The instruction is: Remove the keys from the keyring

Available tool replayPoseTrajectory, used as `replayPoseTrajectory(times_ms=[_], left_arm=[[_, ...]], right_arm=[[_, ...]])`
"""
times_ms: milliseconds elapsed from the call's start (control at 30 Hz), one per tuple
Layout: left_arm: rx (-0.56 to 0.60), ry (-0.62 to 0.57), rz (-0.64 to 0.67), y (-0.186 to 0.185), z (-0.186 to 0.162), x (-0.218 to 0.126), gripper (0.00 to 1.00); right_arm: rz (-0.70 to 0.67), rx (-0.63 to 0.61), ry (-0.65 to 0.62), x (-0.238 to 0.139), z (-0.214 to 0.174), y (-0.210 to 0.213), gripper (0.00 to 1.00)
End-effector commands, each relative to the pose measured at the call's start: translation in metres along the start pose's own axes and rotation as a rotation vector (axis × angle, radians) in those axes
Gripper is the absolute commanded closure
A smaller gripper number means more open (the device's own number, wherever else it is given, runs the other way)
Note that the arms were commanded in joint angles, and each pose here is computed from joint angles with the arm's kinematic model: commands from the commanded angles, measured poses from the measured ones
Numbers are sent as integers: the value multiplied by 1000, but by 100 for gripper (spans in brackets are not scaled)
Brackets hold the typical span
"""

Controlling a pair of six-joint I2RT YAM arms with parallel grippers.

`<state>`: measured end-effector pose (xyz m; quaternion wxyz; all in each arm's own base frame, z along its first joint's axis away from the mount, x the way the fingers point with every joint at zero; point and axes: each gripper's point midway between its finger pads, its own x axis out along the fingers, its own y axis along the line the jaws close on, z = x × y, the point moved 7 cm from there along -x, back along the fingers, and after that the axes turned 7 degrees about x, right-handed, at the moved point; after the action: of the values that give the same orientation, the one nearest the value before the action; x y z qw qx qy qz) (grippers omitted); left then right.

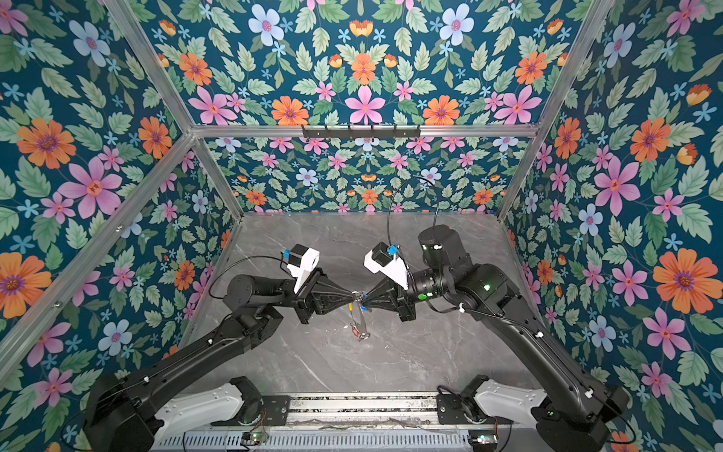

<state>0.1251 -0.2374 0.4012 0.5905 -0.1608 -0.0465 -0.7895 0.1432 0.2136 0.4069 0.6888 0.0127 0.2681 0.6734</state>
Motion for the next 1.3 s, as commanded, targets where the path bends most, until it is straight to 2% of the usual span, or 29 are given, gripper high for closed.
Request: replayPoseTrajectory(times_ms=[0,167,333,433,467,533,667,767,933,1133,1267], left_arm=[[183,-105,23,-7,16,-3,100],[284,-188,145,-1,16,-11,100],[347,-217,126,-1,14,-12,100],[327,-190,117,3,10,-10,100],[320,-181,121,5,9,-9,100],[314,-166,126,6,8,-8,100],[305,-158,133,8,8,-7,100],[300,-156,136,11,8,-6,100],[281,-155,144,15,6,-5,100],[280,-160,144,13,5,-6,100],[281,-163,147,12,5,-7,100]], right_arm=[[-59,51,-59,2,4,-11,100],[-78,103,-145,6,2,-17,100],[-99,157,-193,8,1,-24,98],[-157,161,-204,0,-1,-21,66],[-182,153,-217,-5,-1,-19,59],[-219,131,-243,-15,-2,-12,51],[-251,54,-349,-38,9,9,44],[-211,9,-419,-47,28,21,43],[-73,-19,-434,-37,52,24,43],[-13,-1,-391,-21,47,15,43],[36,22,-361,-15,39,13,51]])
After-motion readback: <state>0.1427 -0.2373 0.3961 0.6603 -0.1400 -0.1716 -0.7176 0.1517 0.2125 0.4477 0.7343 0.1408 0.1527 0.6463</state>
